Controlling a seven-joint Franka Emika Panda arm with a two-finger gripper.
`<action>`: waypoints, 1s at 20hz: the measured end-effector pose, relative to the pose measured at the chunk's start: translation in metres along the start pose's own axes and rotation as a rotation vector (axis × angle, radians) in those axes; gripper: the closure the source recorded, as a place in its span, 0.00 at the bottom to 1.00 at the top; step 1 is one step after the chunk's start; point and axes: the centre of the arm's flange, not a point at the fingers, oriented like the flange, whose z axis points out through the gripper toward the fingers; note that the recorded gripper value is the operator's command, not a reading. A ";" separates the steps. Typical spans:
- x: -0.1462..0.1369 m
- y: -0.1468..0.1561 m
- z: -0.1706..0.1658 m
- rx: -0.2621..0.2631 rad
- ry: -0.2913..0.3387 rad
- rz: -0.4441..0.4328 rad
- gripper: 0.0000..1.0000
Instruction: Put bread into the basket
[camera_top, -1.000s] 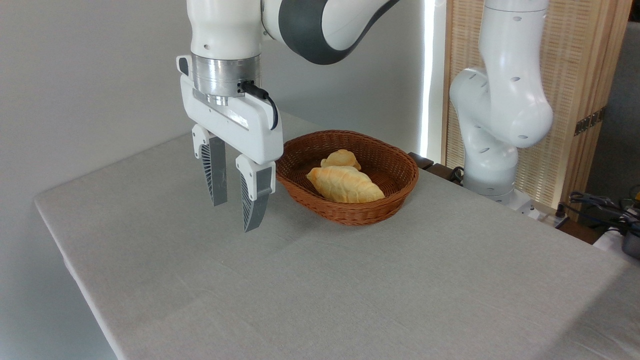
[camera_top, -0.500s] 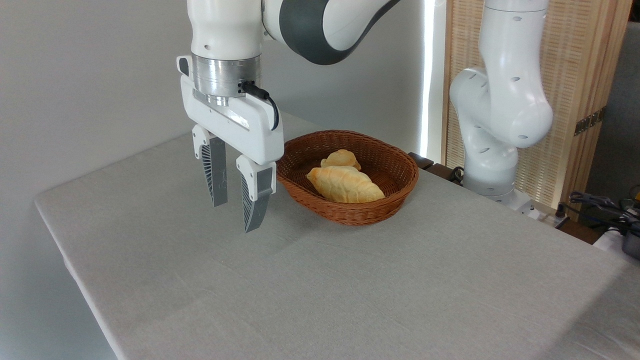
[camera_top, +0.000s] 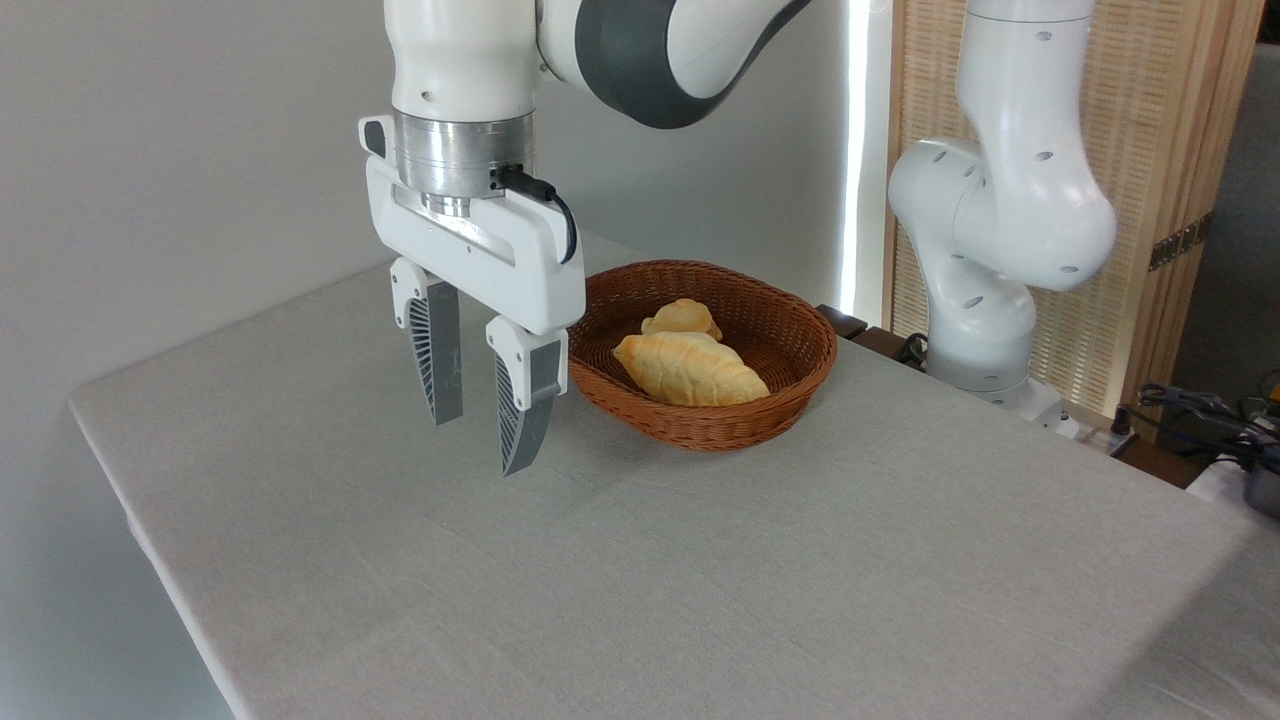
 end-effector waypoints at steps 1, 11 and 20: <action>0.001 0.001 0.000 0.001 -0.001 0.001 0.00; 0.002 0.002 0.001 -0.007 0.005 -0.005 0.00; 0.001 0.002 0.001 -0.008 0.004 -0.006 0.00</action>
